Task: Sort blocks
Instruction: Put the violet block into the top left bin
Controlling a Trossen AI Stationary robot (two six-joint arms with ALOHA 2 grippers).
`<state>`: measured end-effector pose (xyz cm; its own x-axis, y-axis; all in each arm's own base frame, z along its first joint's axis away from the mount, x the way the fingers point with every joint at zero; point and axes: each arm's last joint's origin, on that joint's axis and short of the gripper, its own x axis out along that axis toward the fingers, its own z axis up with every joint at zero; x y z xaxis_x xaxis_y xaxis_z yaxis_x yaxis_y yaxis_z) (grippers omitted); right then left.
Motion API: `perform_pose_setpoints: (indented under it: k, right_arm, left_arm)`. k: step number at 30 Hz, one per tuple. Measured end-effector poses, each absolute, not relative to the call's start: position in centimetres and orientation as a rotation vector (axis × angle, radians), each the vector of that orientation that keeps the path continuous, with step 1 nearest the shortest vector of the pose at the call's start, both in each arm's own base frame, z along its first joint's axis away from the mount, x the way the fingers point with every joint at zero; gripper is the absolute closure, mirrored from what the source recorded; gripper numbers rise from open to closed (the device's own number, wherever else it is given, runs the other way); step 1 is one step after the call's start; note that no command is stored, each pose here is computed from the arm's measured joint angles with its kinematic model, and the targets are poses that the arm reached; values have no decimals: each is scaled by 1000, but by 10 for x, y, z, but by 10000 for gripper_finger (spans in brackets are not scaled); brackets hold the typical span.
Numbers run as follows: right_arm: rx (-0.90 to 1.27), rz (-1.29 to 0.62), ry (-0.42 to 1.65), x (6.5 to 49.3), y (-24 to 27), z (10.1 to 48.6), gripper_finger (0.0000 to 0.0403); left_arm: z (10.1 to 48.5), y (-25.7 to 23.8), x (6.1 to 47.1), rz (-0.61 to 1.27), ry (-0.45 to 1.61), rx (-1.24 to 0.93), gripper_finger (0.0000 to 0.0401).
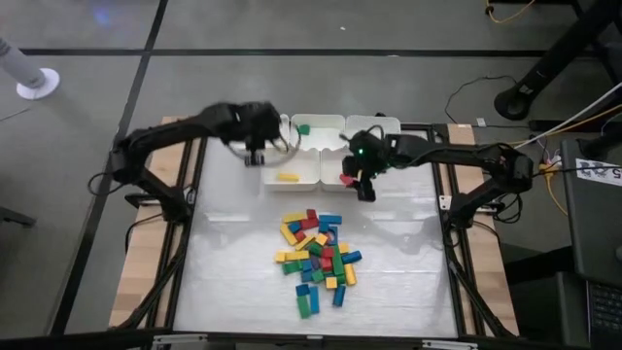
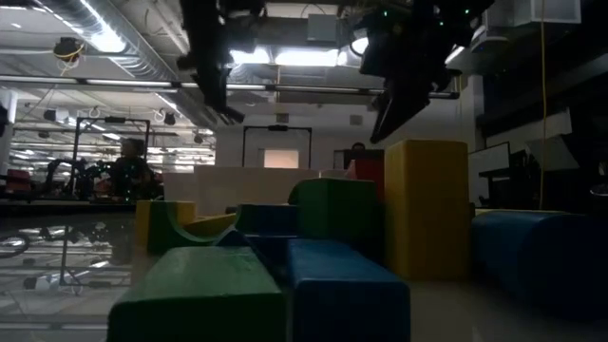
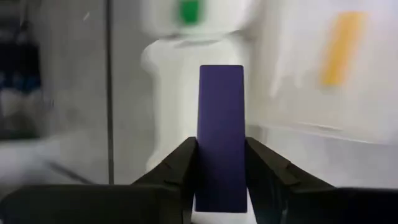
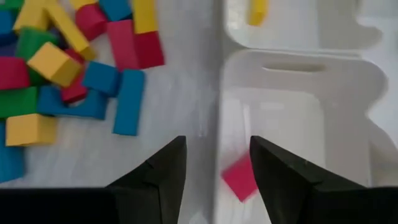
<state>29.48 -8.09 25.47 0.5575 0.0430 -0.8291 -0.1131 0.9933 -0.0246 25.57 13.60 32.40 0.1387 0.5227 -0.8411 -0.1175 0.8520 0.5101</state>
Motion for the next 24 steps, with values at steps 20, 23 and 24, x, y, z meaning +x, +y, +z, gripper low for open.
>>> perform_pose_setpoints:
  k: [20,23,24]
  right_arm:
    - [-347,65,1026,305,-12,254,224]
    - [-443,-51,1050,305,-17,254,224]
    - [-485,-88,1059,304,-20,255,224]
  left_arm:
    - [278,254,222,572,1320,-40,289]
    - [266,258,226,555,1349,-53,288]
    - [263,259,227,550,1357,-57,288]
